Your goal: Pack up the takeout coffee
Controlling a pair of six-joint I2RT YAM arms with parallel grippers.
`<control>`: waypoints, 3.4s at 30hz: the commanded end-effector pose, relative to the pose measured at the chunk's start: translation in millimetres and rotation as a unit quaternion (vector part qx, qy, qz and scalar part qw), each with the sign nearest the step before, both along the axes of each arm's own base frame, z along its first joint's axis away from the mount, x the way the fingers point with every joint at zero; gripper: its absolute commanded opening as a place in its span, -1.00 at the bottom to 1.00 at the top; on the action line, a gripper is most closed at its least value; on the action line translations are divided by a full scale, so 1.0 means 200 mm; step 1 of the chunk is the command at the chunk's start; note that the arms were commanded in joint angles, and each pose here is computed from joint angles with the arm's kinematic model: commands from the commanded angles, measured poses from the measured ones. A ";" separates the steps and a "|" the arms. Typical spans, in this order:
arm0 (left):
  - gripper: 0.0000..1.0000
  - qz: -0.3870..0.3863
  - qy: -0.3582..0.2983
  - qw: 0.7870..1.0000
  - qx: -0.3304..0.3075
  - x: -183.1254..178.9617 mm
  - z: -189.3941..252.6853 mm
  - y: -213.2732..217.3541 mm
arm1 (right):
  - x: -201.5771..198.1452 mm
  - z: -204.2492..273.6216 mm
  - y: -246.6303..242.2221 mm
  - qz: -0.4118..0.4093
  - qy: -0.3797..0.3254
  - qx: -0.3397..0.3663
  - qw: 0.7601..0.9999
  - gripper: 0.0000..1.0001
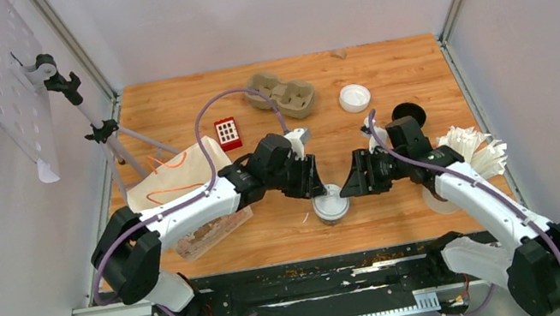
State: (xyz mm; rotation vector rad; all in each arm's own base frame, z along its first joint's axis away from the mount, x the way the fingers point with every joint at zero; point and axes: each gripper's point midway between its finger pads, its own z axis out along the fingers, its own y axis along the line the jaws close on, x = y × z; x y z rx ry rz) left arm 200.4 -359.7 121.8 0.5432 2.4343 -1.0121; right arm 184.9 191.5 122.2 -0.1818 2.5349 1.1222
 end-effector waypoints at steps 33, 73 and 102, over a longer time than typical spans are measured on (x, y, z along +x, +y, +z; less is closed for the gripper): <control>-0.10 0.008 0.023 0.996 -0.086 -0.07 0.16 0.08 | 0.07 0.12 0.13 0.045 -0.099 -0.154 0.982 0.22; -0.22 0.050 0.098 0.994 -0.021 -0.21 -0.29 0.19 | 0.00 -0.21 -0.01 0.014 -0.042 -0.167 0.985 -0.12; 0.12 0.056 0.108 0.988 -0.097 -0.29 -0.11 0.03 | 0.18 -0.04 0.12 0.106 -0.135 -0.121 0.978 0.13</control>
